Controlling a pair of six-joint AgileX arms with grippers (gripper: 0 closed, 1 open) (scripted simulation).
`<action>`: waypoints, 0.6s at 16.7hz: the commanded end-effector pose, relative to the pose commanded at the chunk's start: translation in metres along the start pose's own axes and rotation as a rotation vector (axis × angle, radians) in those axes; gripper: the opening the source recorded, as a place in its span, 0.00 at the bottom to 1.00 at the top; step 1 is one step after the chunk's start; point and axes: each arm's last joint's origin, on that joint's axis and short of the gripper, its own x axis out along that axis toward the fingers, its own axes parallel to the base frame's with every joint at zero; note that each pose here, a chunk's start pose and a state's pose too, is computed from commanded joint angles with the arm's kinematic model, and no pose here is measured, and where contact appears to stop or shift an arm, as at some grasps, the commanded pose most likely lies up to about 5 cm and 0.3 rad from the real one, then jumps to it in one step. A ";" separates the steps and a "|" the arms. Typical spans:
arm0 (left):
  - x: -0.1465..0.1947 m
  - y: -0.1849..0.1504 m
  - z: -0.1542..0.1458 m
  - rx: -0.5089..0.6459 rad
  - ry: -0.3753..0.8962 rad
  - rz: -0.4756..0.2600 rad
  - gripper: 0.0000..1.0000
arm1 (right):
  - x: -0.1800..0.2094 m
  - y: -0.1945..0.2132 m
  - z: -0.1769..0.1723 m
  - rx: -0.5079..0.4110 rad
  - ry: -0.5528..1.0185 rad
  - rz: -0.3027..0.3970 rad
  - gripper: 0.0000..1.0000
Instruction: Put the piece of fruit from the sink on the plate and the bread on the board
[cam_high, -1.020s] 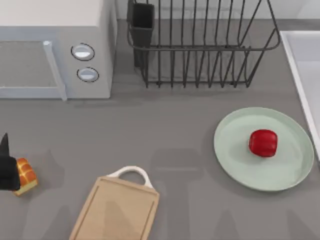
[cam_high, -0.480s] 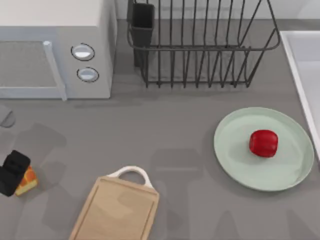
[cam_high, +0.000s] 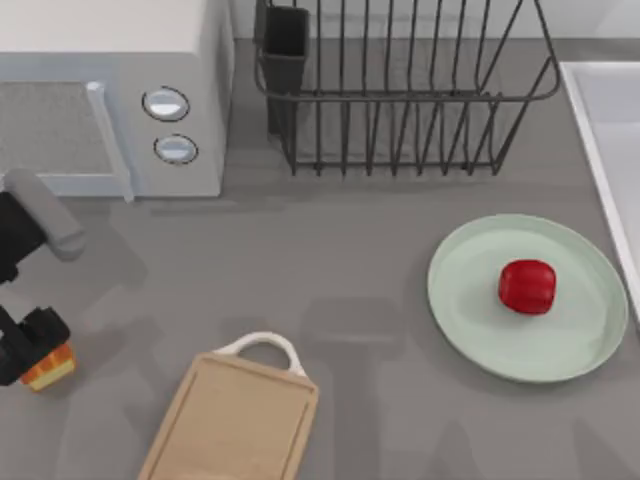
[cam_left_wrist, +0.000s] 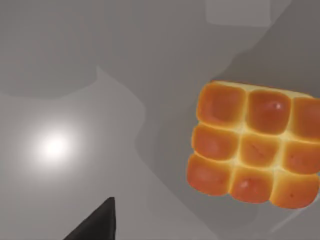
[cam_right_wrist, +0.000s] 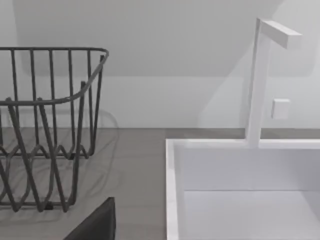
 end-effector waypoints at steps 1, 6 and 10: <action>0.005 0.004 0.004 0.028 0.031 -0.033 1.00 | 0.000 0.000 0.000 0.000 0.000 0.000 1.00; 0.022 0.015 0.017 0.110 0.117 -0.134 1.00 | 0.000 0.000 0.000 0.000 0.000 0.000 1.00; 0.023 0.015 0.017 0.112 0.120 -0.137 1.00 | 0.000 0.000 0.000 0.000 0.000 0.000 1.00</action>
